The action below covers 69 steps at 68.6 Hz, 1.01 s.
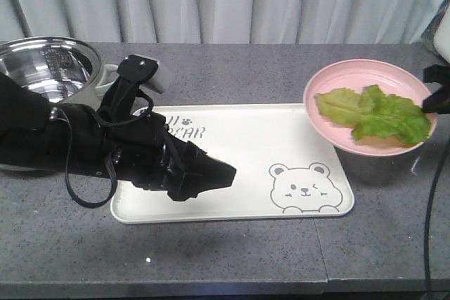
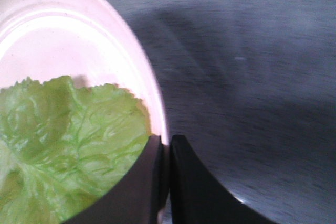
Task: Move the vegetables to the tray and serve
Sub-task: 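Grasp the pink plate rim with the right gripper and slide it onto the tray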
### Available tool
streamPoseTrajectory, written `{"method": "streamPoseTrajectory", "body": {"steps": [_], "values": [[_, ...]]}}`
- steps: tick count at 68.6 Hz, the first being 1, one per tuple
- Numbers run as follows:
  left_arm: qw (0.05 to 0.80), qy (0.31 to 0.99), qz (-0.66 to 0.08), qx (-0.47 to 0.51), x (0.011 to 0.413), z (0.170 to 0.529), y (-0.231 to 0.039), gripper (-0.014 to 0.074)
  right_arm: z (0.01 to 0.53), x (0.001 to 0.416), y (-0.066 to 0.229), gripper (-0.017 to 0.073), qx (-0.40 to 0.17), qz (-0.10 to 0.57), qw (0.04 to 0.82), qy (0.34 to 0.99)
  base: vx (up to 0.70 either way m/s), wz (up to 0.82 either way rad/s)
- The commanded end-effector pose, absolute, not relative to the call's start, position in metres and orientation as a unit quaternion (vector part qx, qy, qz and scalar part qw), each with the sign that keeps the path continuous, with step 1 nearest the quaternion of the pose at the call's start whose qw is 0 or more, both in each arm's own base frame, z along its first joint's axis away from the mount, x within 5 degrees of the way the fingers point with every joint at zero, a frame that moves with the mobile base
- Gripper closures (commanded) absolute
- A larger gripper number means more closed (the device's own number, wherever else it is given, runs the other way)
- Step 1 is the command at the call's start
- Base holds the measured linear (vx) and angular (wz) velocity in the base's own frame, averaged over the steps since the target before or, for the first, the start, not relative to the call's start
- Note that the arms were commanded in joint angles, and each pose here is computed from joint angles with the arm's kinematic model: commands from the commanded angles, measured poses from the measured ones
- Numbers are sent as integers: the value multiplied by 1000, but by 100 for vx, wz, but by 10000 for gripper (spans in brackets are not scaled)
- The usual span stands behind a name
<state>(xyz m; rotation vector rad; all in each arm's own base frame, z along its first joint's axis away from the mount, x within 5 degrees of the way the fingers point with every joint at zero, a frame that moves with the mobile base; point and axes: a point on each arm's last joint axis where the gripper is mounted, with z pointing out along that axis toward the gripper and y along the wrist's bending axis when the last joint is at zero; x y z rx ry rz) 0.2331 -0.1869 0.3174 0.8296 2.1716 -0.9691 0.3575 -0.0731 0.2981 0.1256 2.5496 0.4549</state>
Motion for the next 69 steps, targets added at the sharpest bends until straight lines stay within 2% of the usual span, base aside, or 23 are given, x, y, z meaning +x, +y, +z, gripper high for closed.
{"method": "streamPoseTrajectory", "body": {"steps": [1,15,28,36,56,69], "values": [[334,805,-388,301,230,337,-188,111,326,361,-35,562,1,183,320,930,0,0],[334,805,-388,301,230,337,-188,111,307,373,37,562,-74,206,281,935,0,0],[334,805,-388,301,230,337,-188,111,283,384,91,562,-94,223,273,931,0,0],[334,805,-388,301,230,337,-188,111,271,388,113,562,-89,230,271,931,0,0],[334,805,-388,301,230,337,-188,111,247,398,118,555,-76,227,254,937,0,0],[334,805,-388,301,230,337,-188,111,245,398,118,480,-77,226,250,938,0,0]]}}
